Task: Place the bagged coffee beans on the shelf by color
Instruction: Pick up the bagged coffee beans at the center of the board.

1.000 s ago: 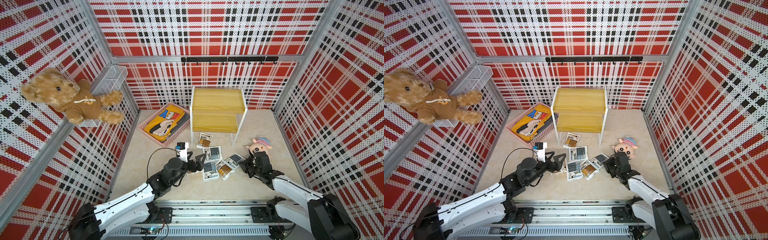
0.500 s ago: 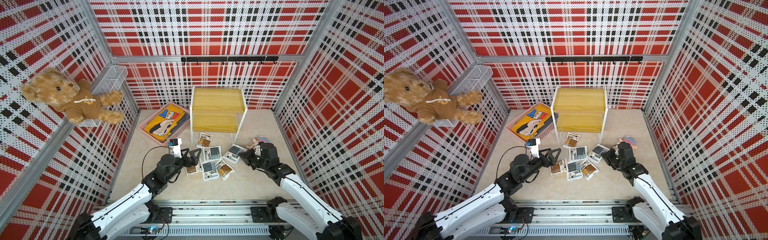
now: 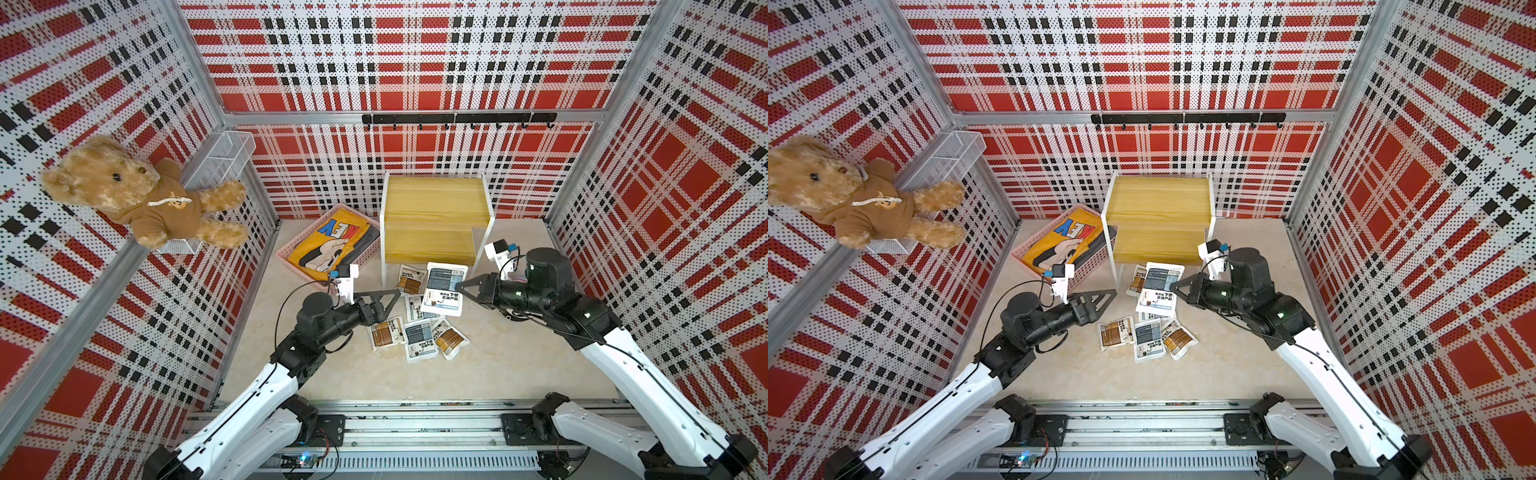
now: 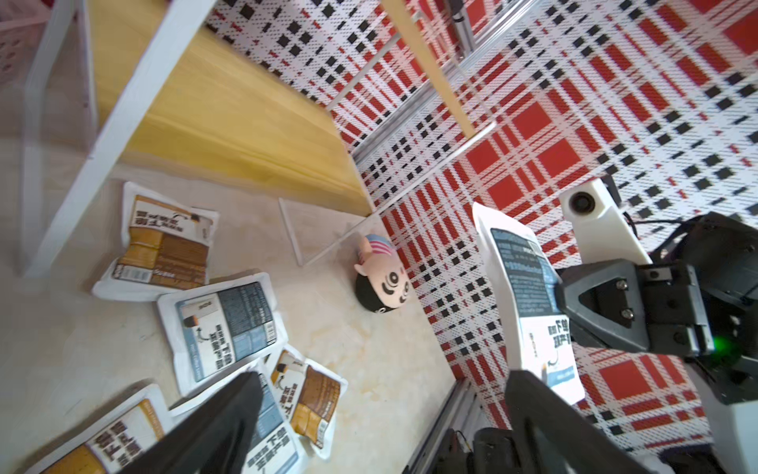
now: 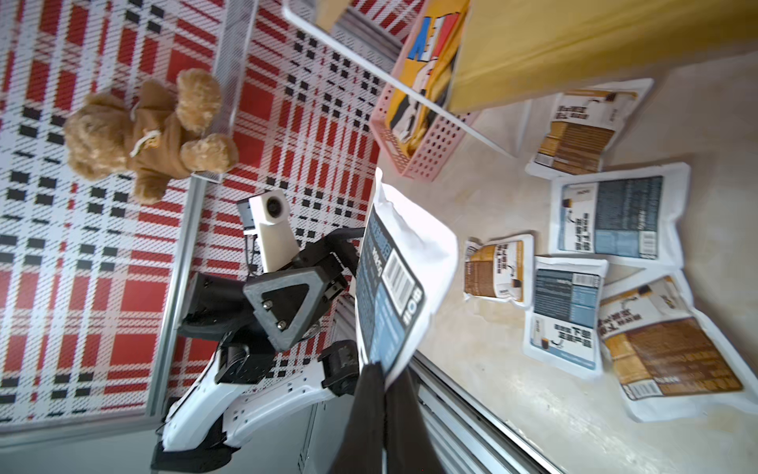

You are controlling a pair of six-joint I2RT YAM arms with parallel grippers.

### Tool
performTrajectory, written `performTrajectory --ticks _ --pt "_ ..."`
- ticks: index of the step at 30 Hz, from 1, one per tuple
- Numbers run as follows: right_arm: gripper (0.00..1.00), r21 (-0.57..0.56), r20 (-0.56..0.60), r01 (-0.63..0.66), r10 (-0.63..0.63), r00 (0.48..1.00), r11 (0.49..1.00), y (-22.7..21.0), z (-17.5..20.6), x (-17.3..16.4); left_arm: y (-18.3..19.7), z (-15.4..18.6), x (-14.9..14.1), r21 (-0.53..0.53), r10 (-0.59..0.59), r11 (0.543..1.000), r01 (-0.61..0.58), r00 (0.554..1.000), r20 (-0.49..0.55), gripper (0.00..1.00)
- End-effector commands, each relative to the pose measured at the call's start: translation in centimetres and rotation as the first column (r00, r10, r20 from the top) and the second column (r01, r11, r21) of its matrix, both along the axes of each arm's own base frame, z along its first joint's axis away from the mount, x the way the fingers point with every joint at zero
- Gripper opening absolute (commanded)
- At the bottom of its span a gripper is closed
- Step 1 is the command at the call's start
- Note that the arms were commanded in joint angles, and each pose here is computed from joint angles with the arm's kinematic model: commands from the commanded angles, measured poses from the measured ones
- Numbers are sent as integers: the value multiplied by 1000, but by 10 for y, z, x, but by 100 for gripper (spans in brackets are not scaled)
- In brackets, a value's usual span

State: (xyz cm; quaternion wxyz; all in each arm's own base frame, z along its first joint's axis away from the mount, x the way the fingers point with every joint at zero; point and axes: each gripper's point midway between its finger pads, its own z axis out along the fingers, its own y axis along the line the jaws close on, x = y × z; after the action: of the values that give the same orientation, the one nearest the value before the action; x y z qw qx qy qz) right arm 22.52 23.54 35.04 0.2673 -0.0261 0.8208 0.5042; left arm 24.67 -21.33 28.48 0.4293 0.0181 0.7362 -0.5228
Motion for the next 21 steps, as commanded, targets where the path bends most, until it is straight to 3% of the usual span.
performTrajectory --ticks 1,4,8,21 --pt "0 18 76 -36 34 997 999 9 39 -1 5 38 -9 -60 -22 998 25 999 50 99" --pt "0 51 139 -34 27 990 998 14 78 9 14 56 -9 -72 -1 997 6 997 77 99" --pt "0 13 177 -22 20 984 1000 26 104 35 26 72 -4 -61 44 997 -38 994 102 99" --pt "0 -89 203 47 -28 979 995 60 101 156 49 69 10 -54 111 993 -106 990 93 99"
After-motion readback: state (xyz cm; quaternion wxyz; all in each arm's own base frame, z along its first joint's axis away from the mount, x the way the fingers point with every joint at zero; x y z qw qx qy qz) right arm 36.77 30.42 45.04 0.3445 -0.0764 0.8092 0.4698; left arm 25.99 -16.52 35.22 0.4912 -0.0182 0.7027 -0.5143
